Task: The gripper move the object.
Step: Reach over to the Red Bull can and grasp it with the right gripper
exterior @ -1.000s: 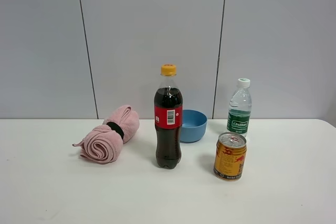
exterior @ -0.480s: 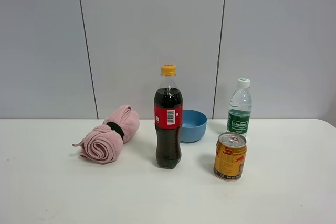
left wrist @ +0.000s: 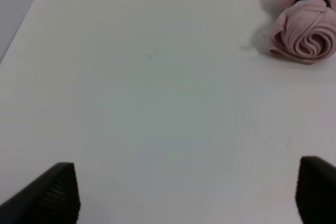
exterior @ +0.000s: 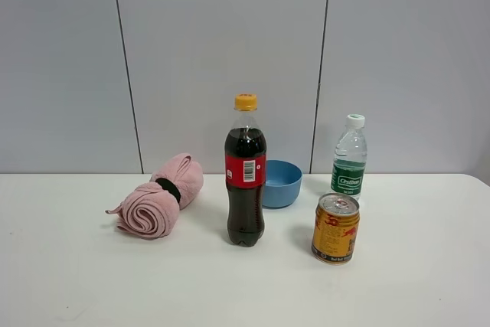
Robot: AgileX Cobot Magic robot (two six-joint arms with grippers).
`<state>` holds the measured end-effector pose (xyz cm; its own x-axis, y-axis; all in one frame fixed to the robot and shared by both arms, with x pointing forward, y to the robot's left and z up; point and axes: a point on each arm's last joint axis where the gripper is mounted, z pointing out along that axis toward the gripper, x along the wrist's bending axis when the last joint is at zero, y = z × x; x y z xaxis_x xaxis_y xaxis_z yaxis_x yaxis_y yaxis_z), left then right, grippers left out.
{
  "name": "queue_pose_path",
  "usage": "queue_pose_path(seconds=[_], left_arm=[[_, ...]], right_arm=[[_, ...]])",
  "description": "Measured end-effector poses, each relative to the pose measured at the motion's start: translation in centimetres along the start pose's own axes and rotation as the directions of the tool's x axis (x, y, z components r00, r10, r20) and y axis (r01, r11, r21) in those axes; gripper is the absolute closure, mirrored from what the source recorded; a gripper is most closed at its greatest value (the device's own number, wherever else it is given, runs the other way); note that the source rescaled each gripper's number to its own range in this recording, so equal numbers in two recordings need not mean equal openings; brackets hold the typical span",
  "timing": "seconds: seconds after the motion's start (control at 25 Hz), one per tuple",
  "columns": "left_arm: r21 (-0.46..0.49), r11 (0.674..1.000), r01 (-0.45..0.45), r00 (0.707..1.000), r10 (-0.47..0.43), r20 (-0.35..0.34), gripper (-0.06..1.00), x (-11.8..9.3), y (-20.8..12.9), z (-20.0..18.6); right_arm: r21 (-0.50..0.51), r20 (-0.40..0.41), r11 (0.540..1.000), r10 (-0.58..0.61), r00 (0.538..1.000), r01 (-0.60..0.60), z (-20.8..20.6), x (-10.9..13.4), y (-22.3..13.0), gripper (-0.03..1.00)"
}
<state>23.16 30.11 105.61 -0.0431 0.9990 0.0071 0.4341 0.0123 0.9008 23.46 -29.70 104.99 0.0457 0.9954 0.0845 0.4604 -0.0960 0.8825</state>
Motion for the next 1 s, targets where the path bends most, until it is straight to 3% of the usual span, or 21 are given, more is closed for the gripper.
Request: queue_pose_path(seconds=[0.64,1.0], left_arm=[[0.0,1.0,0.0,1.0,0.0,0.0,-0.06,0.0,0.0,0.0],[0.0,1.0,0.0,1.0,0.0,0.0,-0.06,0.0,0.0,0.0]], right_arm=[[0.021,-0.048,1.0,0.01,0.999,-0.009,0.2,0.5,0.4,0.47],[-0.011,-0.057,0.999,-0.05,0.997,0.049,0.1,1.2,8.0,0.47]])
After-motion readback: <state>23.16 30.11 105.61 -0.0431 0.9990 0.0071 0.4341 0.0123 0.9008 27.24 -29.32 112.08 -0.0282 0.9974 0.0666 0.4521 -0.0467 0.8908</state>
